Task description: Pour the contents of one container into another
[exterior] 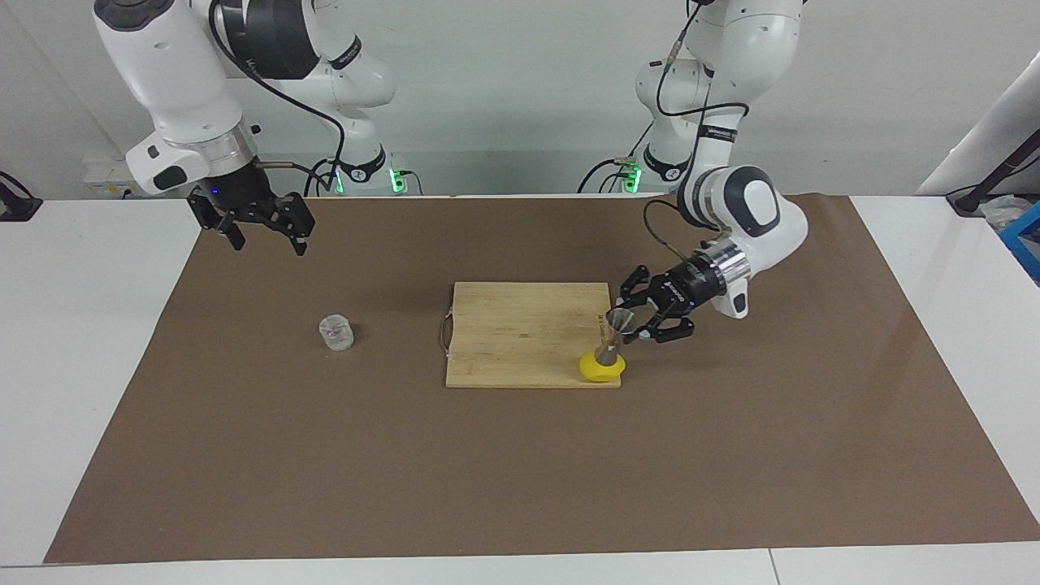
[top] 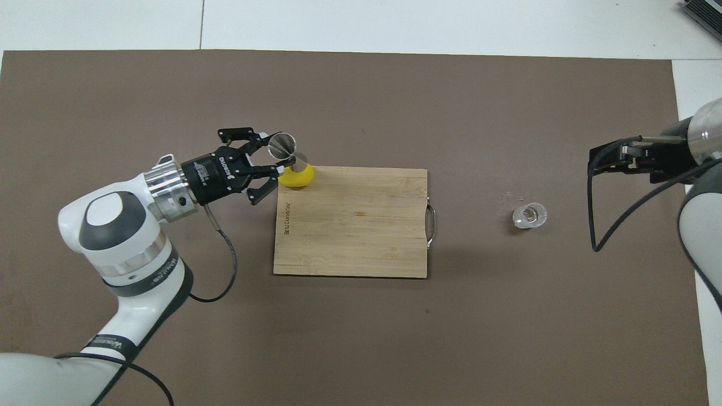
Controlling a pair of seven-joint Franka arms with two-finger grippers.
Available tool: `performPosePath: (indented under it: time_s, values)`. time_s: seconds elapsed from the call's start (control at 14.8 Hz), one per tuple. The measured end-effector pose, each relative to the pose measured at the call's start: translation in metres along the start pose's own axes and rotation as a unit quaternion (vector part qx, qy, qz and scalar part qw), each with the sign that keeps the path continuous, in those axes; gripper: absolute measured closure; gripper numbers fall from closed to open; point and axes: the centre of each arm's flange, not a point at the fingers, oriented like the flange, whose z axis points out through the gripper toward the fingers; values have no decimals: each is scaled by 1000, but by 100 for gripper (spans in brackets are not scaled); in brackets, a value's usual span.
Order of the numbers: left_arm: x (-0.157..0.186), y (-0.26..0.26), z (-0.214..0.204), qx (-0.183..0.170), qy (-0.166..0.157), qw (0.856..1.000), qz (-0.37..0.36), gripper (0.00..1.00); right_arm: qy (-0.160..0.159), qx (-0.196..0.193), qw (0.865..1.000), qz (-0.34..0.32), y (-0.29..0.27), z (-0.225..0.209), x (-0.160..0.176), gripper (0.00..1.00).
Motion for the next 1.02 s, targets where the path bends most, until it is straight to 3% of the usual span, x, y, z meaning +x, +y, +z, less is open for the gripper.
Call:
performPosePath:
  time_s: [0.54,1.02]
  values:
    - [-20,-99,112,1,53,999,1,52,0,0,1000,0,0,0,0,0]
    - [-4,-121,145,25,67,997,2,52,-2,0,1000,0,0,0,0,0]
